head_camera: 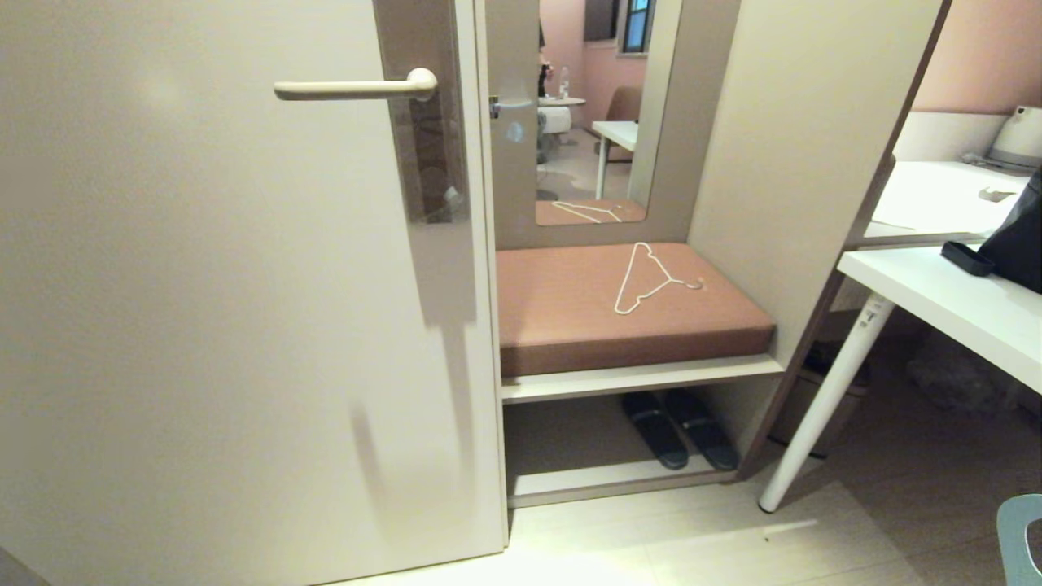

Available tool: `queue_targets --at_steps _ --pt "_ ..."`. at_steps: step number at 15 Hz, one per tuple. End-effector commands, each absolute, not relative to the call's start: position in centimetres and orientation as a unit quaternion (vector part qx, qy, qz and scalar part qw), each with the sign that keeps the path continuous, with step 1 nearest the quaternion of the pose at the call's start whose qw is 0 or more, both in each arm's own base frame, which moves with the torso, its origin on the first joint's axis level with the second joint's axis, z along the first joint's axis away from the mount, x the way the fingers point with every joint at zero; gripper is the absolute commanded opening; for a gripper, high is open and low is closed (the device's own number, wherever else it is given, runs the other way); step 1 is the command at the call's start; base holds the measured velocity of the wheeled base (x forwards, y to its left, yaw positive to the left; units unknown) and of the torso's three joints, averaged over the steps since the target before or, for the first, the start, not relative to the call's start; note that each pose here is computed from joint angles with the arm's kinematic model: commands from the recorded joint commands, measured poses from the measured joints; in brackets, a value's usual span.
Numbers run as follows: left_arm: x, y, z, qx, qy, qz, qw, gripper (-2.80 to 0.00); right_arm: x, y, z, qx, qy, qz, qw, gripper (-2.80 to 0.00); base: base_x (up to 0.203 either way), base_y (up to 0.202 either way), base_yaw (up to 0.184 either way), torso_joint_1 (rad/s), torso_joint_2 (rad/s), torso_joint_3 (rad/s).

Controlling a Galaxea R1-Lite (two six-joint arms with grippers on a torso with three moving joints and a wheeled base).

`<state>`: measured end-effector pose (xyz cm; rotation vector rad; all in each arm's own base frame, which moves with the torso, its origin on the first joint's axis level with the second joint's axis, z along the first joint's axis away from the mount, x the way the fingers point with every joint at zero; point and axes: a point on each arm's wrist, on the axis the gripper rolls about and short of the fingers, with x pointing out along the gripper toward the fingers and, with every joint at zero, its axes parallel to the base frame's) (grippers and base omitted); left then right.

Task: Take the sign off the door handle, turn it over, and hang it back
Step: Hand it to the other hand

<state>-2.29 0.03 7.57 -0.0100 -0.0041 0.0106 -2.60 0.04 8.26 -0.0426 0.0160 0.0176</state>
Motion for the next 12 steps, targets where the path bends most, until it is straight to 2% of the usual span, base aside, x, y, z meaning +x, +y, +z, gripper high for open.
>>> queue_targets --at_steps 1,7,12 --pt "-2.3 0.0 7.6 -0.005 -0.002 0.005 1.0 -2.8 -2.5 0.0 9.0 -0.021 0.012 0.01 1.0 -2.8 0.0 0.0 0.0 0.0 0.0 0.0" --pt "-2.3 0.0 7.6 -0.004 -0.002 0.005 1.0 -2.8 -0.4 0.1 16.6 -0.018 0.032 0.013 0.999 -2.8 0.0 0.0 0.0 0.0 0.0 0.0" --pt "-2.3 0.0 7.6 0.002 -0.002 0.003 1.0 -2.8 6.2 0.1 25.9 -0.019 0.025 0.03 0.999 -2.8 0.0 0.0 0.0 0.0 0.0 0.0"
